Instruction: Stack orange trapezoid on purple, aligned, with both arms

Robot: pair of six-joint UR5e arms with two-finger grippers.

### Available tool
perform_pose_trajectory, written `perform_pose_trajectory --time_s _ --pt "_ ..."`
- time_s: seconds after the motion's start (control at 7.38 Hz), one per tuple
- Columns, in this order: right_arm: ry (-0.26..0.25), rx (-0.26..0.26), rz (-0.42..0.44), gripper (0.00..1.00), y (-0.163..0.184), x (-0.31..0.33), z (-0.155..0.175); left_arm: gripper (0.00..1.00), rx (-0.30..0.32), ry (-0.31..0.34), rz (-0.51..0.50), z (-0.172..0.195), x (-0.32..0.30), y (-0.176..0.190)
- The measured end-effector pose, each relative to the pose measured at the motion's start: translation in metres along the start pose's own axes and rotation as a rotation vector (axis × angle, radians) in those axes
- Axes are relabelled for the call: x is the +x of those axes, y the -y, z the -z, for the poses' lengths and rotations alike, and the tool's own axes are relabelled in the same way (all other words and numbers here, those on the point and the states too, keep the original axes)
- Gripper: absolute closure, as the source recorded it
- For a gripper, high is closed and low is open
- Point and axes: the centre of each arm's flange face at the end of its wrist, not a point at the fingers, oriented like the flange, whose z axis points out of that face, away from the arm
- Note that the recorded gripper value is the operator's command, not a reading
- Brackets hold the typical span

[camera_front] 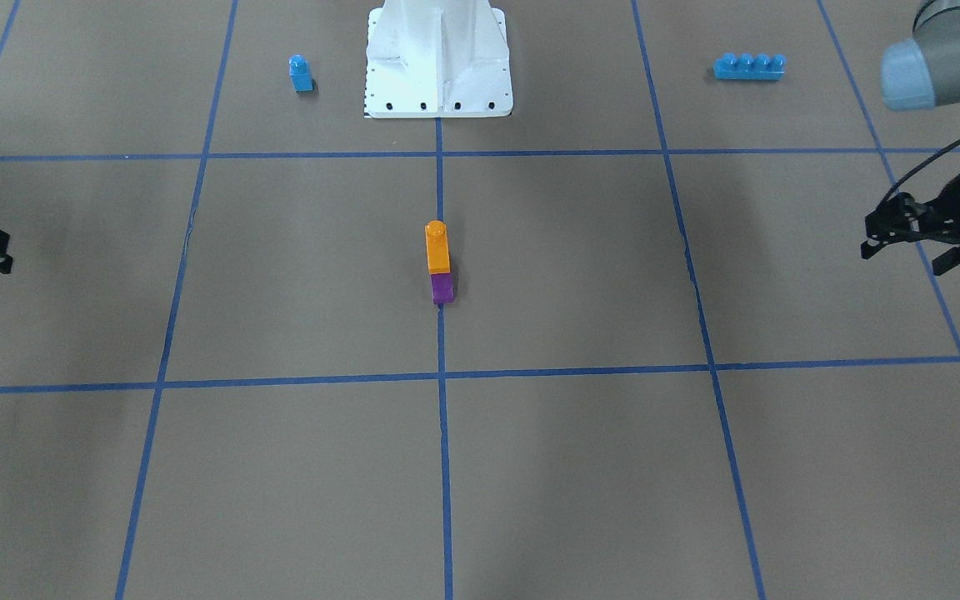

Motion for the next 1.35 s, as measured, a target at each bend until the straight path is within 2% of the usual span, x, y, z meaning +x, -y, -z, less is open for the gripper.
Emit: perform_pose_trajectory --time_s 0.14,0.41,0.95,1.35 --pt "0.004 -0.002 -0.022 0.00 0.001 0.045 0.003 0.00 -0.003 0.006 -0.009 0.003 -0.045 -0.008" --pt "0.021 0.000 -0.043 0.00 0.000 0.099 0.009 0.00 -0.014 0.019 0.020 0.007 -0.095 -0.017" --pt "0.017 -0.010 -0.045 0.00 -0.015 0.131 0.003 0.00 -0.050 0.026 0.104 0.008 -0.125 -0.019" --pt "-0.012 -0.004 -0.045 0.00 -0.018 0.134 0.004 0.00 -0.054 0.031 0.130 0.009 -0.132 -0.024"
